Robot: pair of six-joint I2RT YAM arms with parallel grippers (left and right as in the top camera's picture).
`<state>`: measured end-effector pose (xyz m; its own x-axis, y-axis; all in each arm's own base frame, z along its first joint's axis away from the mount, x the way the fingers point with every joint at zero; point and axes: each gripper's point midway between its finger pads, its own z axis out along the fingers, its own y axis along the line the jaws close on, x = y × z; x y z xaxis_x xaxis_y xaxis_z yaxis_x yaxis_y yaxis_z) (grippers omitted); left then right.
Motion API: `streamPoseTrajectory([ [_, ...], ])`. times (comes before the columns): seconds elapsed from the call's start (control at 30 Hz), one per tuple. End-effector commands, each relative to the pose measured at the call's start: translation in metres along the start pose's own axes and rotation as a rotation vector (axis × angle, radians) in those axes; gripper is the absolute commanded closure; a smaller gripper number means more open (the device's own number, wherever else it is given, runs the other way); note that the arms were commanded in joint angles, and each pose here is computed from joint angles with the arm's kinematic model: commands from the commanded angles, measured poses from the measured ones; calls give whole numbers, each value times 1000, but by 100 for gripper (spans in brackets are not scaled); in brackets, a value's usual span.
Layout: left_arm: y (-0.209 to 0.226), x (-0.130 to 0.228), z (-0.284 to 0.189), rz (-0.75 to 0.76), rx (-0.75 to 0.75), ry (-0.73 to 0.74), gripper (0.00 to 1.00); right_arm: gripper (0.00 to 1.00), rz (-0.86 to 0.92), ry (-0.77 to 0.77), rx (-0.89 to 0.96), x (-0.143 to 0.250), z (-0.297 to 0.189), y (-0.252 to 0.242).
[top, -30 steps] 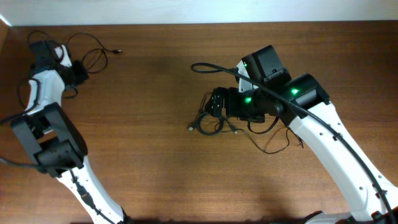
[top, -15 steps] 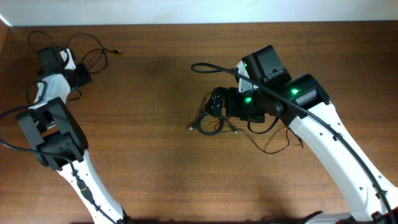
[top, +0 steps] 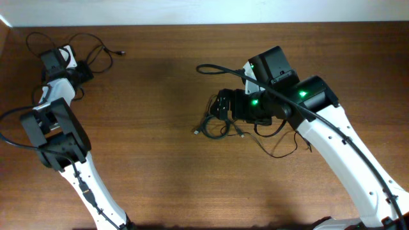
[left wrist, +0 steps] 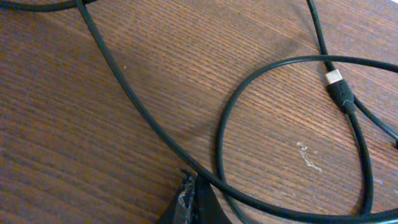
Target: Untangle cables
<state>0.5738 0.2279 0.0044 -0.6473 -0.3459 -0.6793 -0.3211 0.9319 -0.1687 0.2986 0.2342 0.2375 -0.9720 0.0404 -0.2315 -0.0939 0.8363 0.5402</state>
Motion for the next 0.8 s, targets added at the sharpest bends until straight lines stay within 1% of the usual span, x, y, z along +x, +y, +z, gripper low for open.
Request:
streamPoseTrajectory([
  [0.0, -5, 40, 28, 11, 30, 70, 100, 2, -16, -5, 4, -1, 1, 1],
  [0.07, -17, 30, 28, 21, 92, 30, 100, 2, -16, -5, 4, -1, 1, 1],
  [0.13, -45, 8, 22, 36, 248, -32, 100, 2, -16, -2, 1, -1, 1, 2],
  [0.17, -55, -3, 17, 19, 307, -51, 100, 2, -15, 1, 2, 0, 1, 2],
  [0.23, -70, -24, 6, -9, 391, -81, 100, 2, -11, 7, 6, 2, 1, 0],
  [0.33, -84, -45, -7, -32, 464, -90, 100, 2, -8, 16, 12, 4, 1, -1],
  [0.43, -81, -51, -12, -49, 443, -59, 97, 2, -4, 24, 17, 6, 1, -2],
  [0.47, -74, -52, -13, -63, 410, -42, 93, 2, -2, 27, 19, 7, 0, -3],
  [0.67, -28, -45, -22, -135, 246, 32, 96, 2, 3, 39, 27, 10, 0, -5],
  [0.7, -19, -47, -27, -144, 217, 37, 93, 2, 3, 38, 26, 10, 0, -5],
  [0.73, -11, -50, -34, -151, 188, 36, 86, 2, 3, 38, 27, 9, 0, -5],
  [0.77, -6, -54, -41, -156, 165, 32, 83, 2, 3, 38, 27, 9, 0, -5],
])
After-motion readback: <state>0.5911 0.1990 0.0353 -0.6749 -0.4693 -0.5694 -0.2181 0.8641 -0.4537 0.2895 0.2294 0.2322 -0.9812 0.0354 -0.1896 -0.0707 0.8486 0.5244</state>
